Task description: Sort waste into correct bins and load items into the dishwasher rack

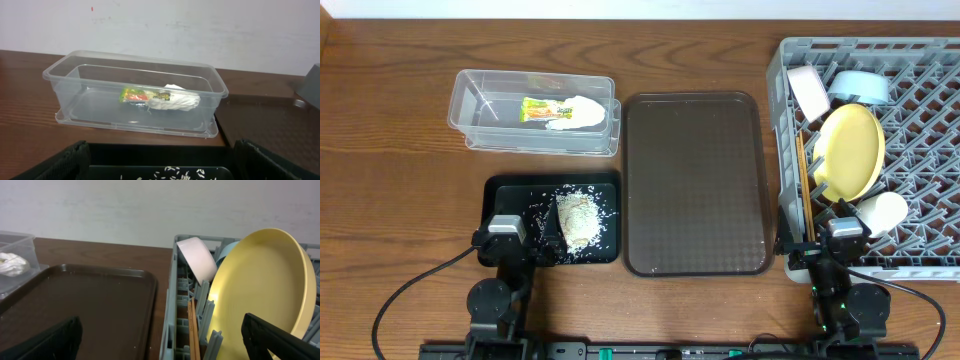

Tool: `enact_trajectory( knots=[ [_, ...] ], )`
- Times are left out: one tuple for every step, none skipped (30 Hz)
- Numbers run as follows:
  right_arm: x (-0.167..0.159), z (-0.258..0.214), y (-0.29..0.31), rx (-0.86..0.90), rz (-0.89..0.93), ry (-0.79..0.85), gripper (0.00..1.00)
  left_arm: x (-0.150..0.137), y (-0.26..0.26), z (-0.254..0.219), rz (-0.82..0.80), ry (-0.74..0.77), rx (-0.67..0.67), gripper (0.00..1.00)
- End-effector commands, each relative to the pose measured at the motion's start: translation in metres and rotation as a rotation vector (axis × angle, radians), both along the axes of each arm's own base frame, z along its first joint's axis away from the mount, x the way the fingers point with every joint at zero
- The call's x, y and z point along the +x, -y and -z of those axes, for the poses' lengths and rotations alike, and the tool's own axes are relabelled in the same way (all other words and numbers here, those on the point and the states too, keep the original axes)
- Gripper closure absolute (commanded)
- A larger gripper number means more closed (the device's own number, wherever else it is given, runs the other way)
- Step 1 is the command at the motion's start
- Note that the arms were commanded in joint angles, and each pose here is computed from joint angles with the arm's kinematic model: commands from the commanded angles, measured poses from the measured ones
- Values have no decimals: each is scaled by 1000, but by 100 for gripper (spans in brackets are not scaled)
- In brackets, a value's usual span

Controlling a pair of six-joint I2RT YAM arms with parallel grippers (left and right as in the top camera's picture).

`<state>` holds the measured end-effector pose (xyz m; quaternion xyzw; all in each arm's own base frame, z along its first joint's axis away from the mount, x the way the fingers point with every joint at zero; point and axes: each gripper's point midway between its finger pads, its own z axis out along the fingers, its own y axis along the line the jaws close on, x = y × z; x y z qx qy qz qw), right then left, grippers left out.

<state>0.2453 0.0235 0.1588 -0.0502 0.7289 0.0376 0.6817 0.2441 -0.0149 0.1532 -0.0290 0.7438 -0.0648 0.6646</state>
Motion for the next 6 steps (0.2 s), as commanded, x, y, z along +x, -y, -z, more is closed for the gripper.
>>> enact_trajectory(
  knots=[
    [0,0,2,-14,5,4,1,0,-1,16,0,-44,20,6],
    [0,0,2,-14,5,4,1,0,-1,16,0,-44,20,6],
    [0,0,2,-14,5,4,1,0,-1,16,0,-44,20,6],
    [0,0,2,-14,5,4,1,0,-1,16,0,-44,20,6],
    [0,0,2,-14,5,4,1,0,-1,16,0,-44,20,6],
    [0,0,2,-14,5,4,1,0,-1,16,0,-44,20,6]
  ],
)
